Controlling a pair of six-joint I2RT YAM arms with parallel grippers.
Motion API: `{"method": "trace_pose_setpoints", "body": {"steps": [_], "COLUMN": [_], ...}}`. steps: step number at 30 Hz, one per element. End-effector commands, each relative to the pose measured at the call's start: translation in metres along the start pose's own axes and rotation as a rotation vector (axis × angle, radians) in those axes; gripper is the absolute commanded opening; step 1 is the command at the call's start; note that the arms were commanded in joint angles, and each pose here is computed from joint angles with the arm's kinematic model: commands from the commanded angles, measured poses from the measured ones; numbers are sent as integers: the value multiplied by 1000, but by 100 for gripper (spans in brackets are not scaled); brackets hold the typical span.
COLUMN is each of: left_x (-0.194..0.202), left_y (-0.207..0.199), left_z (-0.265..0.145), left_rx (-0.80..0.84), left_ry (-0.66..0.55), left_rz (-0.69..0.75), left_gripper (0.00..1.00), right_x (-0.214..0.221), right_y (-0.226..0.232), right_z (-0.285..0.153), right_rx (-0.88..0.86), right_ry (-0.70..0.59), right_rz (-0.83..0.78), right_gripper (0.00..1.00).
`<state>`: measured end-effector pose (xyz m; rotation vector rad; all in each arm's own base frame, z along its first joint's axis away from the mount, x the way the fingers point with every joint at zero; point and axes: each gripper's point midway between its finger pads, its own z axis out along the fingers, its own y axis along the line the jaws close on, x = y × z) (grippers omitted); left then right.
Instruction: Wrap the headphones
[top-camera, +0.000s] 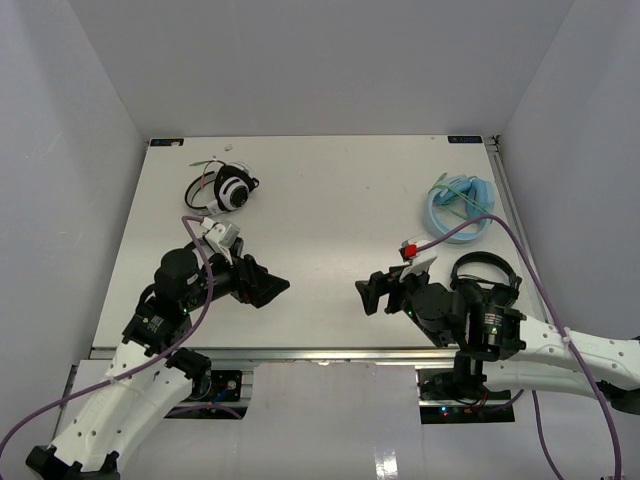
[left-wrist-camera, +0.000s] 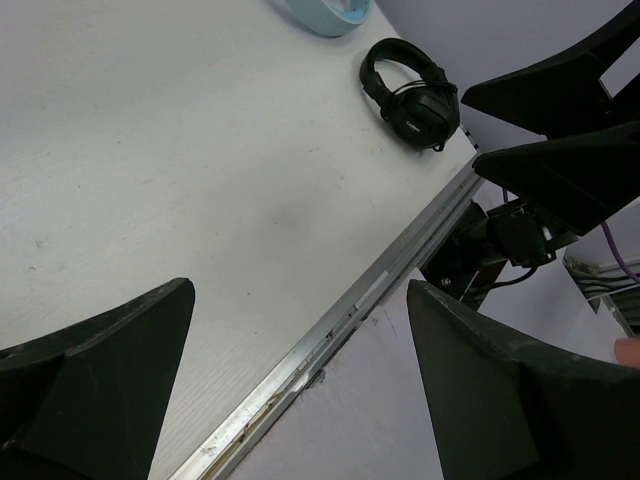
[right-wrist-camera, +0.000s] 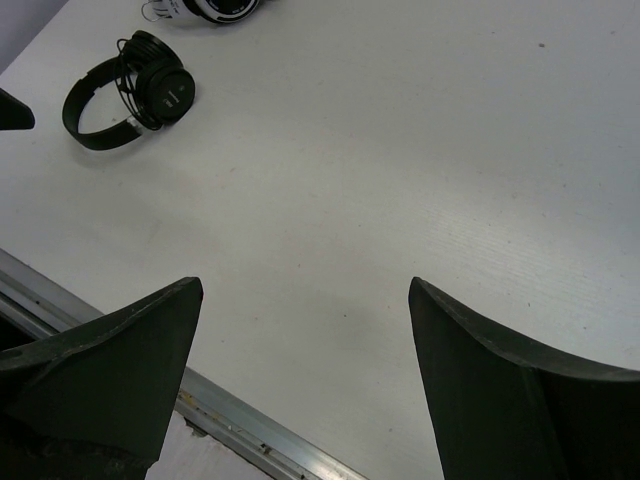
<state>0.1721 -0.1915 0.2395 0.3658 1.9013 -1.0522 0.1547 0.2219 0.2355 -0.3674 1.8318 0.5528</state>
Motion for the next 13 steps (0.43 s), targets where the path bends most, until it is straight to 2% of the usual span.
{"method": "trace_pose_setpoints", "body": {"steps": [1,13], "left_x": [3,13], "left_y": [-11,-24], "left_z": [-1,0], "left_rx": [77,134], "left_ry": [2,34], "left_rz": [30,37], "left_gripper": [98,98], "right_x": [-12,-10], "right_y": [-7,-7], "right_z": [0,1], "right_rx": [44,48], "right_ry": [-56,-55], "right_rz": [55,51], "right_gripper": [90,90]}}
